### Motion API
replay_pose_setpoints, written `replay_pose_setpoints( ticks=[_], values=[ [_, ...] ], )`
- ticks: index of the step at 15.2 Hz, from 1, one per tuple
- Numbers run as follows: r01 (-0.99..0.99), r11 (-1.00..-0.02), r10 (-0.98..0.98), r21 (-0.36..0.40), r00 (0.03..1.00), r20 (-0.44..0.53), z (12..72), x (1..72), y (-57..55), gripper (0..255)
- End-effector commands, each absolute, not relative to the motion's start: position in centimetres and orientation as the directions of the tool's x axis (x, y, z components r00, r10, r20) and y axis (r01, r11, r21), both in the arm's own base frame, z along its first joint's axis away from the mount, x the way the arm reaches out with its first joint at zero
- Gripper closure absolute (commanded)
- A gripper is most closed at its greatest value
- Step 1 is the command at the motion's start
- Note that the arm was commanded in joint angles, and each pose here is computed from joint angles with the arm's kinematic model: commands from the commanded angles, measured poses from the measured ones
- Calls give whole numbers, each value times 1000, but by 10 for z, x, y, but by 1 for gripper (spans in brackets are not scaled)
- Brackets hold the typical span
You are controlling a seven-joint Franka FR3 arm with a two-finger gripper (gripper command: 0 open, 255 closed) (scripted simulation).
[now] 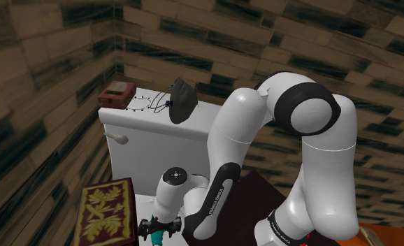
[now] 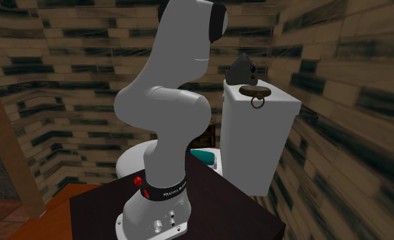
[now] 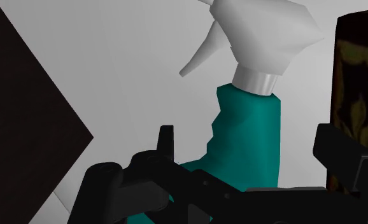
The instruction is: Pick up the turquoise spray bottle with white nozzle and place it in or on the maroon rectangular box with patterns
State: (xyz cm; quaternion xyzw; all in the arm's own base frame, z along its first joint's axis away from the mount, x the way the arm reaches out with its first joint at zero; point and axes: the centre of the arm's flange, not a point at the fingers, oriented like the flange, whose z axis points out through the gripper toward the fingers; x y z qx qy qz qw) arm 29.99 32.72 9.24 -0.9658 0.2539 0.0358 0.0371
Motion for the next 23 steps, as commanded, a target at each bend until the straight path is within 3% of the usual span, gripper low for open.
replay_pose_setpoints(
  ticks=[1, 2, 3, 12, 23],
  values=[
    [-493, -868, -488, -54, 868, -88, 92, 300, 327, 0],
    [-493, -868, -488, -54, 868, -88, 92, 300, 327, 0],
    [-493, -868, -488, -54, 868, -88, 92, 300, 327, 255],
    [-493, -868, -488, -54, 868, -88, 92, 300, 327, 255],
    [-493, -868, -488, -54, 868, -88, 150, 300, 327, 255]
  ],
)
